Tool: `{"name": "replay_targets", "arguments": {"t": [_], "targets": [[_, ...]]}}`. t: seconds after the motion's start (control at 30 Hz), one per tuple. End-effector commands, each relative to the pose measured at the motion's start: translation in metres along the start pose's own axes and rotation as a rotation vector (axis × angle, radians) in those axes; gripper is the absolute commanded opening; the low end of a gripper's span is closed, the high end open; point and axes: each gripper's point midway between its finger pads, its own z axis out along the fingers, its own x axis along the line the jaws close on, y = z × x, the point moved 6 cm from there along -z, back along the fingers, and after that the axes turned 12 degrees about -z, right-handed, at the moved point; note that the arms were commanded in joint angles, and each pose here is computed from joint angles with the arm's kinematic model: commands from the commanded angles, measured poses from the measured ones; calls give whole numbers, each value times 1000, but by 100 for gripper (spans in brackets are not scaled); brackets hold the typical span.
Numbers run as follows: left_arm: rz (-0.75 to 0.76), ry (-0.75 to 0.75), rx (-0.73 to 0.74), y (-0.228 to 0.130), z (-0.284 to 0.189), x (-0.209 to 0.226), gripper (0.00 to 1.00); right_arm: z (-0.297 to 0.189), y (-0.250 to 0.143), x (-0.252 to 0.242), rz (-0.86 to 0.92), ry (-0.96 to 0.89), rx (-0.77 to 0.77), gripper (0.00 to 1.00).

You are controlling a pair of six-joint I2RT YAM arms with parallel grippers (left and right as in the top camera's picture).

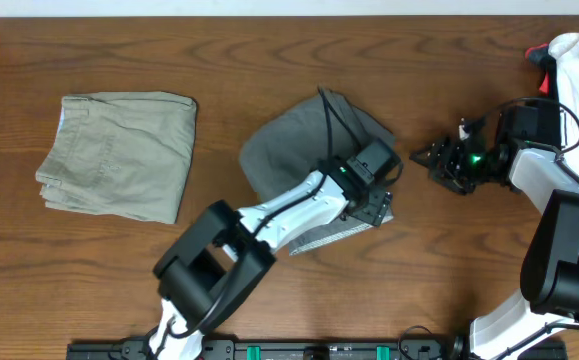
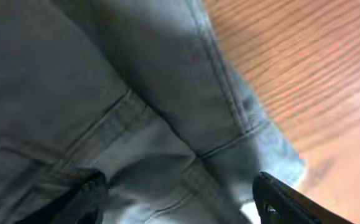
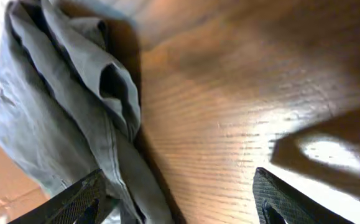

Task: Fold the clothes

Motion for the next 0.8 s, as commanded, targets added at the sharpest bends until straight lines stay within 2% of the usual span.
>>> {"name": "replay_targets", "arguments": {"t": [0.0,0.13,0.23,0.3,0.37,0.6,0.7,0.73,0.77], "targets": [[-61,67,6,-12,16,1,75,-1,1,-1,-51,-7,-1,74],[-36,106,10,-20,25,0,73,-1,0,-1,-51,-7,2,74],[9,141,52,-29,30,5,59,-1,0,-1,-49,-6,5,74],[42,204,98,-38,30,16,56,-1,0,-1,-49,-6,5,74],[78,280,141,-46,26,29,47,-1,0,-1,-49,-7,4,74],[100,433,212,-58,15,53,22,-1,0,0,-51,-2,2,74],[85,440,254,-60,6,56,21,-1,0,0,-49,-3,5,74],[75,416,261,-59,2,53,24,-1,0,0,-49,-3,5,74],[68,386,262,-56,-2,48,32,-1,0,0,-49,-2,5,74]]}}
